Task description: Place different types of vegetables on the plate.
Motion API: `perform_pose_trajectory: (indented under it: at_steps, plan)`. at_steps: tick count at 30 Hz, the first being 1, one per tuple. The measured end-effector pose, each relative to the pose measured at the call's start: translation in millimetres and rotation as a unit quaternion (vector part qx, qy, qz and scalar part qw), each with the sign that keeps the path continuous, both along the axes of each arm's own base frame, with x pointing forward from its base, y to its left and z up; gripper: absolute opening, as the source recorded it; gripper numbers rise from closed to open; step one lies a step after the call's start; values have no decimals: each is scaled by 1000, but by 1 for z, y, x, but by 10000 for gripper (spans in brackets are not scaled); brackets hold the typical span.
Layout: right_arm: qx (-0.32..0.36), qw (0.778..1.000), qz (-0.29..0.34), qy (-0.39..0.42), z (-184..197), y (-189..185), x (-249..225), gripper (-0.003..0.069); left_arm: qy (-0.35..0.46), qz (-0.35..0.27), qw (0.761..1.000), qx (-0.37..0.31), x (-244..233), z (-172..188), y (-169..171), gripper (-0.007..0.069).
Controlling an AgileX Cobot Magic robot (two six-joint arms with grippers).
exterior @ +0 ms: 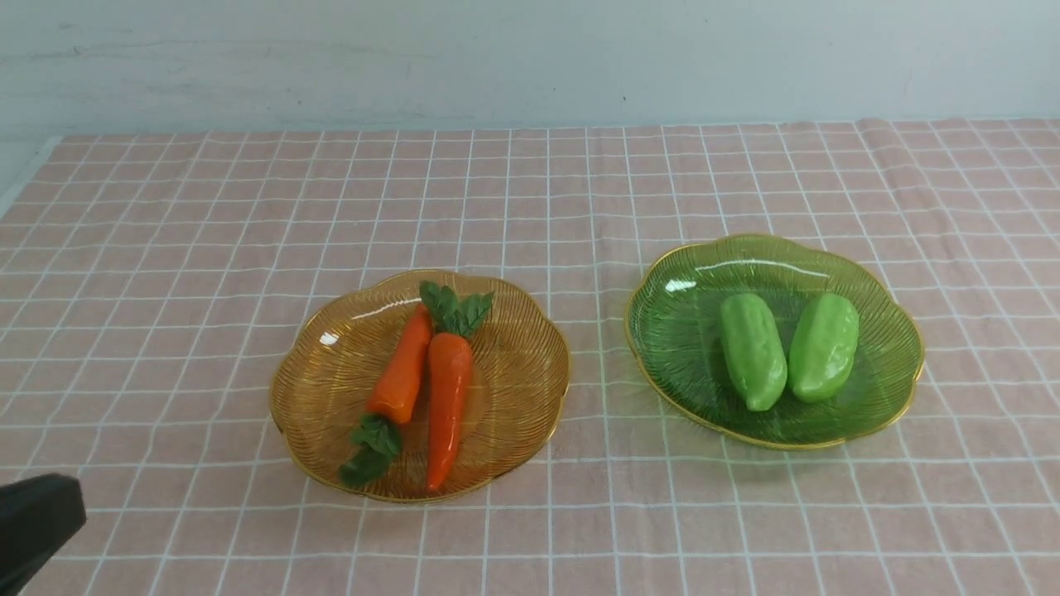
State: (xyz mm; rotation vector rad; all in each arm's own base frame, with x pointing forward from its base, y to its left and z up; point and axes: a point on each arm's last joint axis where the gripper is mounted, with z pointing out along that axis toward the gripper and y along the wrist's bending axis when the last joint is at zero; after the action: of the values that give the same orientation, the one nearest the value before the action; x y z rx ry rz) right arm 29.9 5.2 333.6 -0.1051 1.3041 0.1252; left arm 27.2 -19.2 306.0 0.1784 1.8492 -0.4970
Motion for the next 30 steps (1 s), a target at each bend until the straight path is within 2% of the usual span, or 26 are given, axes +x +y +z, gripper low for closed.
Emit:
perform_pose_trajectory:
  at_steps: [21, 26, 30]
  plan:
    - [0, 1000, 0, 2, 0, 0, 0, -16, -29, 1, 1000, -6, -9, 1, 4, -4]
    - [0, 1000, 0, 2, 0, 0, 0, -16, -63, 3, 995, 77, -3, -15, 5, -4]
    - [0, 1000, 0, 2, 0, 0, 0, -16, -86, 49, 989, 109, 7, -47, 7, -4]
